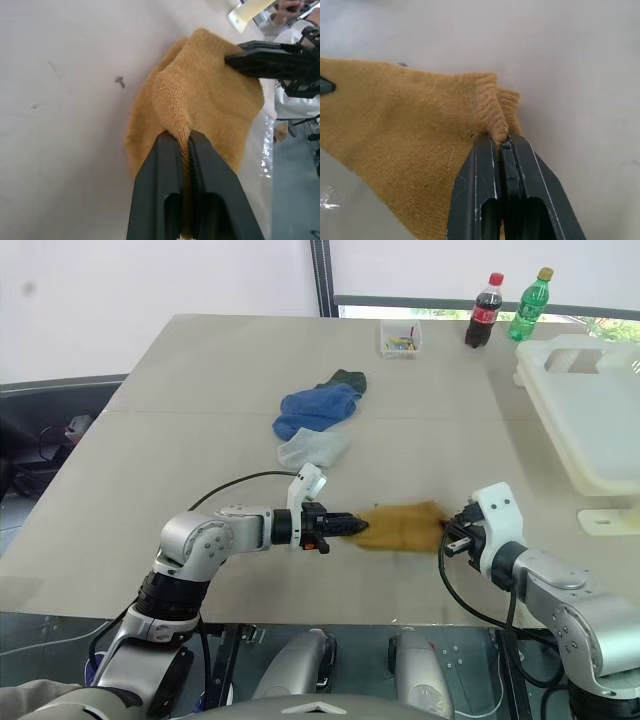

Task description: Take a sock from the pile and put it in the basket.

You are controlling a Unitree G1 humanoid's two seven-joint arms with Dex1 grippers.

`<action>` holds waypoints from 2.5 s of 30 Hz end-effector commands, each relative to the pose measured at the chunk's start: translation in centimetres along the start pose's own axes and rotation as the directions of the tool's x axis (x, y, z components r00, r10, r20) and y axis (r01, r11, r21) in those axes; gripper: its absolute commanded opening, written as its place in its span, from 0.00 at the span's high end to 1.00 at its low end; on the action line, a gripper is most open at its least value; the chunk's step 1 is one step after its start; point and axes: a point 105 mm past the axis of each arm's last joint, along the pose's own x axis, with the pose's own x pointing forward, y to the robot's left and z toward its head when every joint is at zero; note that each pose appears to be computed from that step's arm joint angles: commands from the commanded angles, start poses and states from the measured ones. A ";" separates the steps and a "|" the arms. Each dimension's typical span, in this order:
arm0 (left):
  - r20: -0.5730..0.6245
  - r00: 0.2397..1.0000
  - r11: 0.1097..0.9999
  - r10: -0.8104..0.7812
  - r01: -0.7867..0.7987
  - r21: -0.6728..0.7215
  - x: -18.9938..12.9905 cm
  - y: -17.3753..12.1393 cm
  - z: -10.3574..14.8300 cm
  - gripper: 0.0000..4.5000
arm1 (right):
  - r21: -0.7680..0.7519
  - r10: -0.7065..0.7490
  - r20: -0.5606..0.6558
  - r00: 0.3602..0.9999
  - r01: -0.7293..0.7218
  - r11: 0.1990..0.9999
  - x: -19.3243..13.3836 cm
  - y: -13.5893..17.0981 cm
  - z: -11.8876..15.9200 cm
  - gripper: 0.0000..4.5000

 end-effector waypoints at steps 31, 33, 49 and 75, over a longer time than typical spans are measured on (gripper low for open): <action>-0.016 0.999 0.999 -0.036 0.036 0.017 -2.5 1.1 -0.2 0.02 | -0.403 0.285 0.017 0.958 -0.255 0.879 2.6 2.3 -2.3 1.00; -0.039 0.999 1.000 -0.018 0.017 -0.016 -1.9 1.4 -0.6 0.02 | -0.402 0.291 0.024 0.957 -0.257 0.879 2.6 2.2 -2.2 1.00; 0.018 0.930 0.899 -0.368 0.361 -0.247 1.3 -3.5 2.1 0.02 | -0.400 0.283 0.068 0.957 -0.234 0.886 2.0 2.4 -0.9 1.00; 0.026 0.816 0.767 -0.577 0.553 -0.326 9.4 -7.4 4.9 0.02 | -0.438 0.124 0.055 0.991 -0.088 0.895 -4.9 1.7 -0.2 1.00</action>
